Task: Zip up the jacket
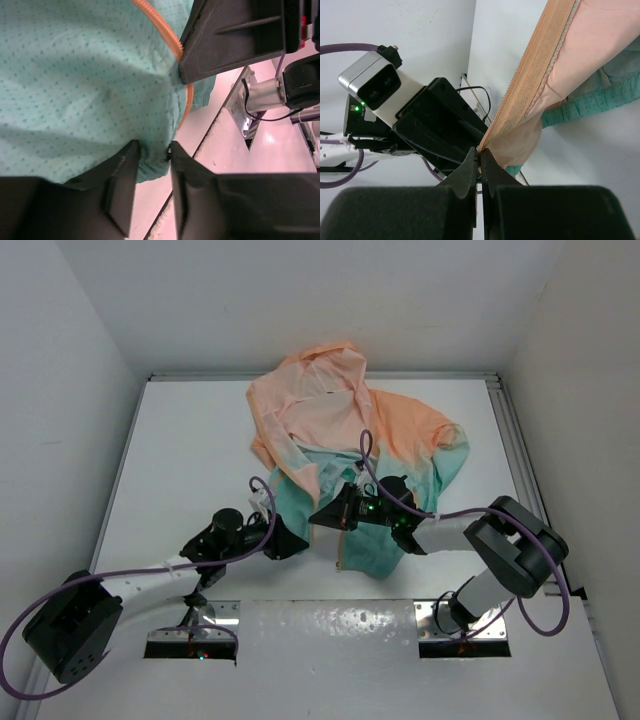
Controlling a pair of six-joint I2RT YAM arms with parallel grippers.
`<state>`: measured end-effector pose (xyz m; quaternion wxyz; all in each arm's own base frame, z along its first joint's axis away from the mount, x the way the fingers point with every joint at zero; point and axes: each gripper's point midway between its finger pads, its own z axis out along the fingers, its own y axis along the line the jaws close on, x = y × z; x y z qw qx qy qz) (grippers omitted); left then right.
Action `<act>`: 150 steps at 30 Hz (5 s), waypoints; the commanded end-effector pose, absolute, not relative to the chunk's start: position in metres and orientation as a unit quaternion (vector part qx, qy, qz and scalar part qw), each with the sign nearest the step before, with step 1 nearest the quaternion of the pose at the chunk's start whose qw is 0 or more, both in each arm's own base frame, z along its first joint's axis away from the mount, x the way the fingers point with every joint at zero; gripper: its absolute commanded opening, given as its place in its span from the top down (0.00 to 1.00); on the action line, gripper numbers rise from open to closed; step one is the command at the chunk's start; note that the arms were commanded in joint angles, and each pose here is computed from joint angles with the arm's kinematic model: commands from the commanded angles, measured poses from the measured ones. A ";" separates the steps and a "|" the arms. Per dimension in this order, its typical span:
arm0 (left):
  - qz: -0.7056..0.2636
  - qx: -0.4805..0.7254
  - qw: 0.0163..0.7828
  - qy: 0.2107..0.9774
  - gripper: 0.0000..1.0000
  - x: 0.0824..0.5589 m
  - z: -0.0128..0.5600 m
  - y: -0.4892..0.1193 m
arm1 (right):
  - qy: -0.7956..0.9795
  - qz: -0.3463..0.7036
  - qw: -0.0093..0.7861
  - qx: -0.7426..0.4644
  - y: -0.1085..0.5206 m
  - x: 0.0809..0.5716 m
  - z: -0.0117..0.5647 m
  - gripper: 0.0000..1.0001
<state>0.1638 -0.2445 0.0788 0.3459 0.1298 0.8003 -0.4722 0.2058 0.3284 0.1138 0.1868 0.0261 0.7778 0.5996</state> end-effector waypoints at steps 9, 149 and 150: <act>-0.501 0.136 0.372 0.770 1.00 0.168 0.099 -0.253 | 0.761 0.616 0.201 0.018 0.328 0.208 0.125 1.00; -0.608 -0.001 0.270 0.746 1.00 0.176 0.167 -0.275 | 0.669 0.505 0.535 -0.105 0.266 0.150 0.160 1.00; -0.609 -0.001 0.270 0.746 1.00 0.176 0.167 -0.275 | 0.669 0.505 0.535 -0.107 0.266 0.149 0.159 1.00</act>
